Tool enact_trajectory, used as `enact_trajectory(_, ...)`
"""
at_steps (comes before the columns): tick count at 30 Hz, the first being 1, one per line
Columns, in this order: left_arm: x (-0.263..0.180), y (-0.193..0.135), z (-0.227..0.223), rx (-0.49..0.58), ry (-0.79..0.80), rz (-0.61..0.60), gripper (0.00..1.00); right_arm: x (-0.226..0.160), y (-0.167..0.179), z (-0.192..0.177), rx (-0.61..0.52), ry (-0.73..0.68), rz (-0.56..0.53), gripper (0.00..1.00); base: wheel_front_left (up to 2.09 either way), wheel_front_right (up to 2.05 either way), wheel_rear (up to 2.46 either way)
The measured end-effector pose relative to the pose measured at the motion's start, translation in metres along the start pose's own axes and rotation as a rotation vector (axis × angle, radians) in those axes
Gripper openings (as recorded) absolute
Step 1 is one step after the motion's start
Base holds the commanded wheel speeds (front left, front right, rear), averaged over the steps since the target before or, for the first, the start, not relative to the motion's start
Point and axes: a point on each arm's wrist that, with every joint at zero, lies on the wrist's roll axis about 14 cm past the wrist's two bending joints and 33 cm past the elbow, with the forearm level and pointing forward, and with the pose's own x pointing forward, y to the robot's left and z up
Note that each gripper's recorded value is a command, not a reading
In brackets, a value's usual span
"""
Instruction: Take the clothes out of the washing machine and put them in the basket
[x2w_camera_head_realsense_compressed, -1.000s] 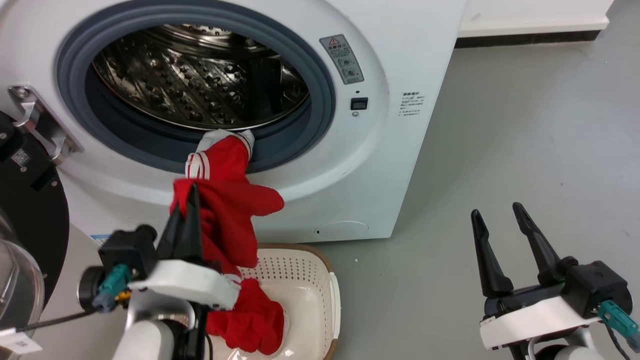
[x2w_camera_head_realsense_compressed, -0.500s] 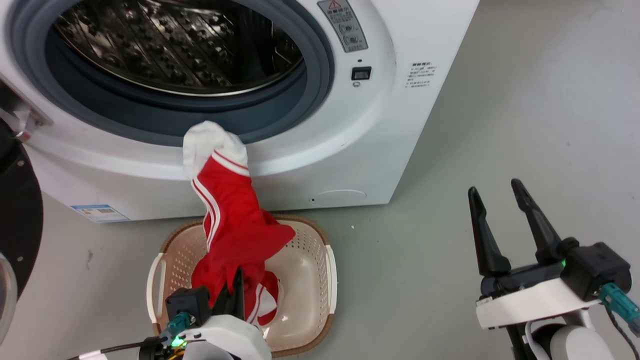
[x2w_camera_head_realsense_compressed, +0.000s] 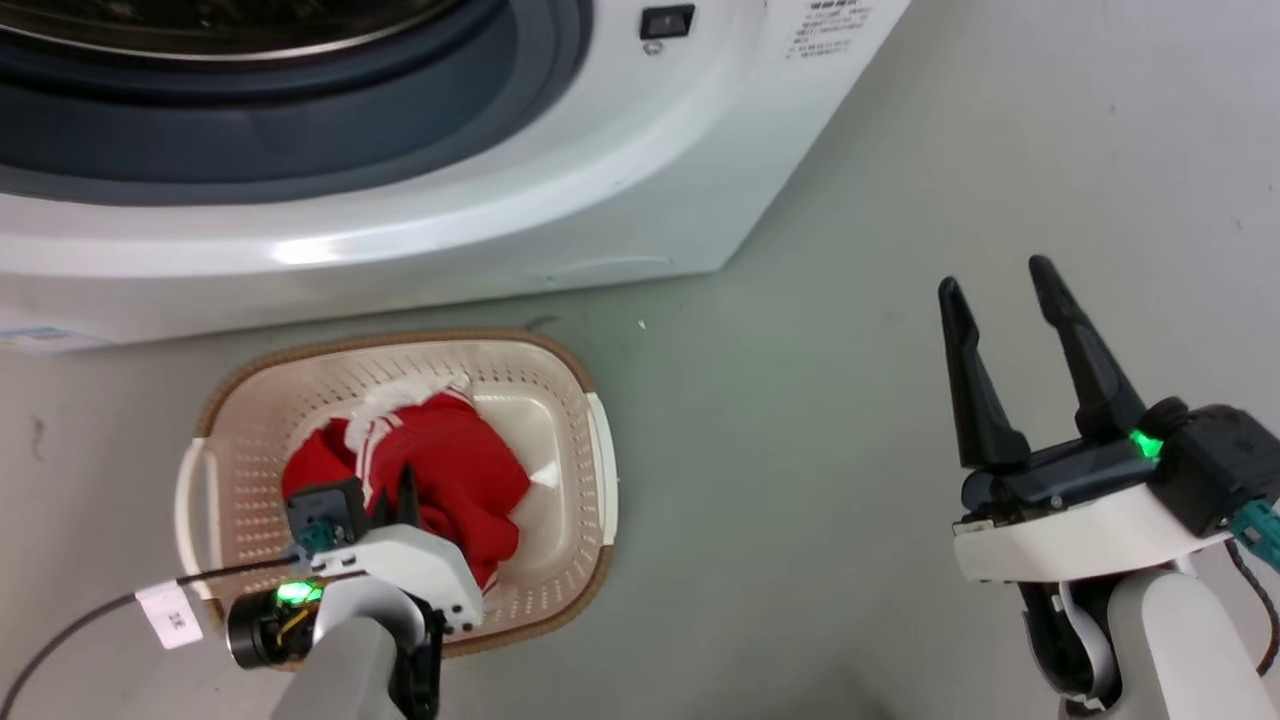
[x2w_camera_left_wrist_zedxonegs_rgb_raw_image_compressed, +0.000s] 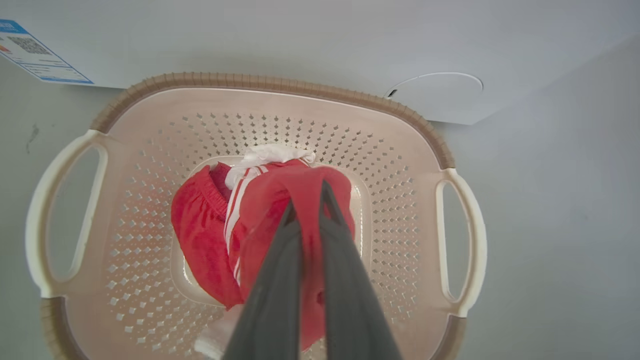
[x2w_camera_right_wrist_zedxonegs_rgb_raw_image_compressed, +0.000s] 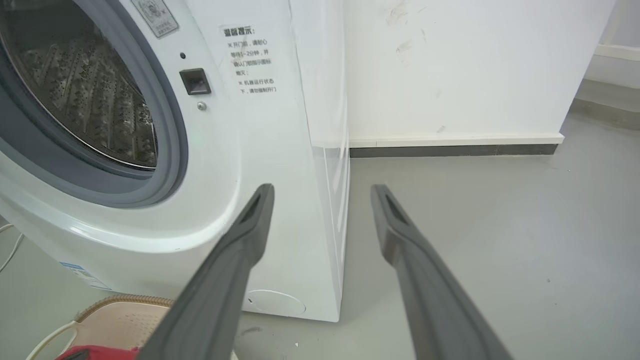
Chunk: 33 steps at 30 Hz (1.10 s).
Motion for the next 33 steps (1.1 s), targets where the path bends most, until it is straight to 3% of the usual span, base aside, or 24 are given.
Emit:
enact_trajectory(12,0.067,0.021,-0.062,0.030,0.210,0.075,0.00,0.017,-0.026,-0.057,0.000,0.113,-0.030,1.00,0.00,0.00,0.00)
enact_trajectory(20,0.080,0.023,-0.095,0.030,0.291,0.101,0.00,0.018,-0.035,-0.079,-0.006,0.167,-0.042,1.00,0.00,0.00,0.00)
enact_trajectory(21,0.081,0.023,-0.096,0.030,0.293,0.103,0.06,0.018,-0.036,-0.079,-0.007,0.167,-0.043,1.00,0.00,0.00,0.00)
enact_trajectory(22,0.080,0.024,-0.097,0.031,0.296,0.105,0.31,0.018,-0.036,-0.080,-0.007,0.169,-0.045,1.00,0.00,0.00,0.00)
enact_trajectory(23,0.080,0.024,-0.095,0.029,0.293,0.110,0.78,0.018,-0.037,-0.080,-0.006,0.171,-0.046,1.00,0.00,0.00,0.00)
enact_trajectory(24,0.079,0.024,-0.093,0.028,0.287,0.111,1.00,0.018,-0.037,-0.078,-0.006,0.166,-0.047,1.00,0.00,0.00,0.00)
enact_trajectory(30,0.060,0.018,-0.077,0.003,0.253,0.096,1.00,0.019,-0.031,-0.054,-0.017,0.107,-0.034,1.00,0.00,0.00,0.00)
enact_trajectory(33,0.041,0.017,-0.071,-0.067,0.241,0.097,1.00,0.012,-0.027,-0.041,-0.020,0.081,-0.031,1.00,0.00,0.00,0.00)
